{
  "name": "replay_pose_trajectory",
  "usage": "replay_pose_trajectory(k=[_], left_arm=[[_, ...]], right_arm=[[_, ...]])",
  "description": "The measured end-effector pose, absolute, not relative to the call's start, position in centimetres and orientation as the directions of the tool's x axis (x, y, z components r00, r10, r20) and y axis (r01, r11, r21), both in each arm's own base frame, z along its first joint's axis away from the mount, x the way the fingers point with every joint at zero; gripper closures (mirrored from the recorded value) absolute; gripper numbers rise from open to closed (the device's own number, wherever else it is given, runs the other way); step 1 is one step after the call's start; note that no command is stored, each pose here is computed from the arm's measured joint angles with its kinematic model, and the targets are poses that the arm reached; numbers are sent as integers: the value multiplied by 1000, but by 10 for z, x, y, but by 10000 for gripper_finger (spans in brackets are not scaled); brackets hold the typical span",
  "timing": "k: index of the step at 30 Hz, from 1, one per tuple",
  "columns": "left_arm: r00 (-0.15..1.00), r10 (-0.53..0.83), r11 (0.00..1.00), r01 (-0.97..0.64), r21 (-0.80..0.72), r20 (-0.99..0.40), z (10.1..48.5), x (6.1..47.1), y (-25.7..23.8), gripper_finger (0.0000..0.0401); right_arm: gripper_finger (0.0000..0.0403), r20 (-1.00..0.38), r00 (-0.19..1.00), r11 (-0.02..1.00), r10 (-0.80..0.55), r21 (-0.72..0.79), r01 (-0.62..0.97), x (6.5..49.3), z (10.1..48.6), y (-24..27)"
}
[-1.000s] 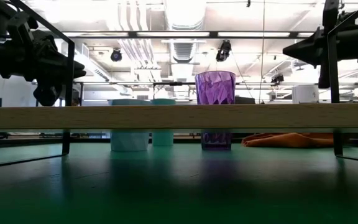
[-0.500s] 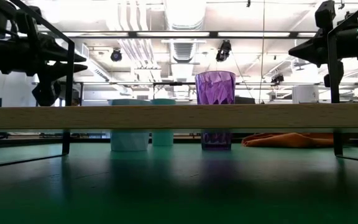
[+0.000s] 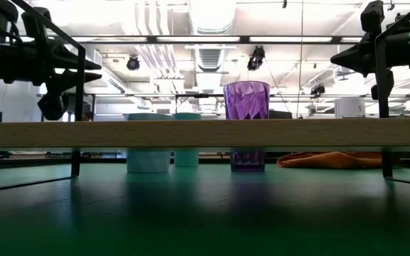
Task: Stack small to large cups/mugs on shelf
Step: Put the black mug on the shelf
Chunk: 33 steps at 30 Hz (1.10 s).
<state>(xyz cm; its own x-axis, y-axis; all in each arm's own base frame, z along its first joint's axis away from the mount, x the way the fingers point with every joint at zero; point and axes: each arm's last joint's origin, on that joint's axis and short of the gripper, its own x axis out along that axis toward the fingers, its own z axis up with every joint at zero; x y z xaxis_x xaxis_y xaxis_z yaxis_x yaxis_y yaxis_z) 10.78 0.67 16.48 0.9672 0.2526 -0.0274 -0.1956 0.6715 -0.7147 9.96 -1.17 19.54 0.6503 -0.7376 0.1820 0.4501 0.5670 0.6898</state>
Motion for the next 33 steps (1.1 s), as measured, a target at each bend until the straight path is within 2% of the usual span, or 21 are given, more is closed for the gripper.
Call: replay_pose_trajectory(k=[5,7,9,12,14,16,18,21,26,30,33], left_arm=[[938,337,619,-153,-770,85,176,107,9,347],[928,343,635,-115,-764,145,184,106,9,347],[933,308,657,-65,-751,189,199,105,8,347],[959,177,720,26,-693,219,240,100,5,348],[986,143,763,-52,-644,90,269,94,4,352],[978,145,802,-206,-561,-152,290,87,4,362],[903,137,820,-334,-464,-408,304,83,4,372],[757,48,829,-394,-397,-652,319,87,1,379],[510,-40,838,-451,-307,-859,320,99,-4,380],[297,-74,851,-480,-216,-952,307,103,-12,380],[235,-94,870,-453,-195,-967,301,106,-24,380]], right_arm=[[394,180,651,569,-738,685,455,100,195,-12],[394,180,650,568,-738,685,456,100,195,-12],[394,180,650,568,-738,686,455,100,195,-12],[394,181,650,566,-738,690,451,100,195,-12],[394,181,650,566,-738,690,451,100,195,-12],[394,181,650,566,-738,690,451,100,195,-12],[394,181,650,566,-738,690,451,100,195,-12],[394,181,650,567,-738,689,452,100,195,-12],[394,180,650,568,-738,685,455,100,195,-12],[394,179,650,568,-738,685,456,100,195,-12],[394,179,651,569,-738,684,458,100,195,-12]])
